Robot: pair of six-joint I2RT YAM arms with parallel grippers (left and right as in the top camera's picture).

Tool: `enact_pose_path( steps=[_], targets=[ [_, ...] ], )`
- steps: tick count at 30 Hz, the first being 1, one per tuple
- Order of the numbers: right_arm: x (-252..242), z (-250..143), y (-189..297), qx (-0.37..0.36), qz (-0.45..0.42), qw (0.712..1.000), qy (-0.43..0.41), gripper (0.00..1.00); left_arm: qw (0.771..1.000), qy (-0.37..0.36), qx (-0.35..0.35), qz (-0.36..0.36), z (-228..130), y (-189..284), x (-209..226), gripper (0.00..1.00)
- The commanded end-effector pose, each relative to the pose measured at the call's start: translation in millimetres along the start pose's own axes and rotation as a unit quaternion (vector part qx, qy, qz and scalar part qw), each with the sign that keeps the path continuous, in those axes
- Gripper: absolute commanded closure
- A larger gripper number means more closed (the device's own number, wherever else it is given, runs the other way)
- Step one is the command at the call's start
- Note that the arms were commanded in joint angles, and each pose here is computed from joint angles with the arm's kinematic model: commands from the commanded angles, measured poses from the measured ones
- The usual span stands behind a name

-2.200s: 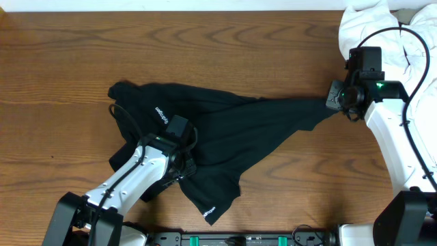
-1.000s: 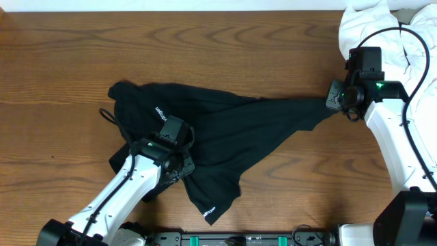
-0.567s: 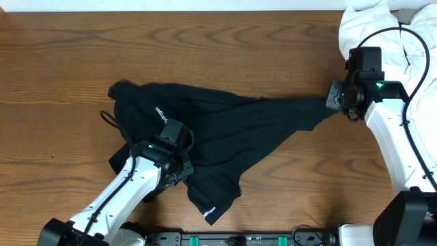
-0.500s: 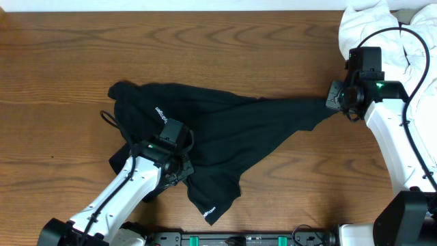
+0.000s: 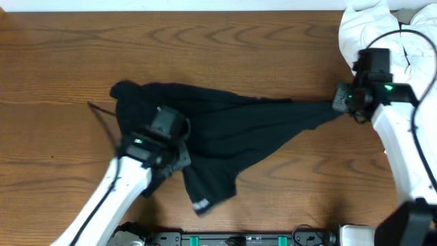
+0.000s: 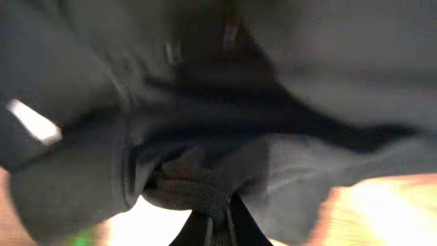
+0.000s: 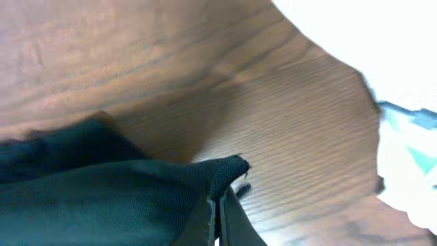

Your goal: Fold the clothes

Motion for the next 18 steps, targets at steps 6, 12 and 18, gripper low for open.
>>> enact_pose_path(
  steps=[6,12,18],
  targets=[
    [-32,27,94,-0.121,0.018,0.992,-0.034,0.99,0.977,-0.002,-0.208,-0.050,57,160,0,0.94],
    [-41,14,144,-0.170,0.036,0.984,-0.032,0.99,0.952,-0.023,-0.296,-0.079,43,238,3,0.94],
    [-49,2,208,-0.234,0.057,0.970,-0.026,0.99,0.923,-0.016,-0.378,-0.071,18,303,21,0.94]
  ],
)
Point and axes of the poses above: each gripper's point midway between its finger pads, its own y axis back along the fingers, its own x axis along the line the jaws close on, z = x × y, the point moved 2 cm from there along y, back along the fingers, and after that the axes turned 9 degrees about -y, right-handed, at the moved point
